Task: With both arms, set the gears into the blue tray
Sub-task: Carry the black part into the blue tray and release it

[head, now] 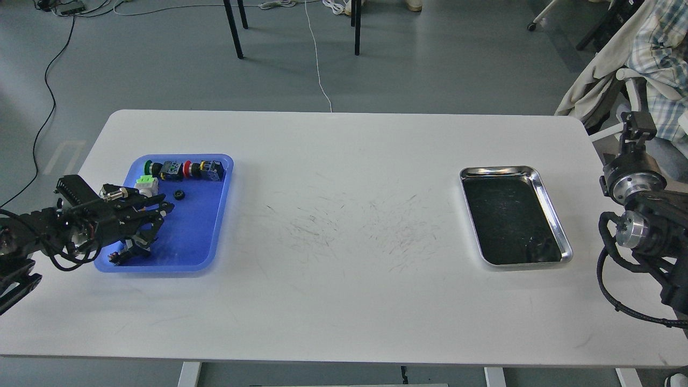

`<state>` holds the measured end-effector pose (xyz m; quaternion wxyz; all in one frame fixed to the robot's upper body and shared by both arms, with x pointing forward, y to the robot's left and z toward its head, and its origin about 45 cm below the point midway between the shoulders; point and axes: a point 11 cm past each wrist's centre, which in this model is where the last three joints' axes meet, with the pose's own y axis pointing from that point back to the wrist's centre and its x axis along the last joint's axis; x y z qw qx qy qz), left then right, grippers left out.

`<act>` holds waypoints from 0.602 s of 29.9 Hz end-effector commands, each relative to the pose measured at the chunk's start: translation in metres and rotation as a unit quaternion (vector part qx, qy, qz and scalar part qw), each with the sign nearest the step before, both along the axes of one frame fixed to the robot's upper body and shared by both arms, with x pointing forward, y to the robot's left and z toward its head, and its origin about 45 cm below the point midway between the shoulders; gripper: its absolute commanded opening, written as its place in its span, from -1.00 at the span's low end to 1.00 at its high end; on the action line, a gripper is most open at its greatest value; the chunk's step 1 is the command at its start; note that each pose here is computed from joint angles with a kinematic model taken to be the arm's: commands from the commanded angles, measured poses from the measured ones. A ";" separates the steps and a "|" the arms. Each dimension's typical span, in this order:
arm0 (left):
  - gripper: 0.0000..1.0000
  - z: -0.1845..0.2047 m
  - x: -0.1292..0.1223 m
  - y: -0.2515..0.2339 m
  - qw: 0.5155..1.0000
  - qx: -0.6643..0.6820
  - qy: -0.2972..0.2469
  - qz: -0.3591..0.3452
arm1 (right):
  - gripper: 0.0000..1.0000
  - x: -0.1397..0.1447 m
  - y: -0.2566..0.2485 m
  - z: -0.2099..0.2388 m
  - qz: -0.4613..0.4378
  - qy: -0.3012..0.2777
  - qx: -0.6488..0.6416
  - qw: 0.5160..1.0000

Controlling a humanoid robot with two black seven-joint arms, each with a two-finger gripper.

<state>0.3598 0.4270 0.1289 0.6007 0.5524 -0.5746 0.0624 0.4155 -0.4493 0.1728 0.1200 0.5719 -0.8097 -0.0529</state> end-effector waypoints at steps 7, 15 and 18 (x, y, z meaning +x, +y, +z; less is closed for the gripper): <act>-0.81 -0.014 -0.013 0.000 1.000 0.000 0.018 -0.002 | 0.90 -0.002 -0.001 -0.002 0.000 0.002 -0.001 1.000; -0.80 -0.015 -0.014 0.002 1.000 -0.003 0.019 0.002 | 0.90 -0.002 0.000 -0.003 0.000 0.003 -0.001 1.000; -0.80 -0.015 -0.014 -0.002 1.000 -0.006 0.019 -0.001 | 0.90 -0.002 0.000 -0.003 0.001 0.004 -0.002 1.000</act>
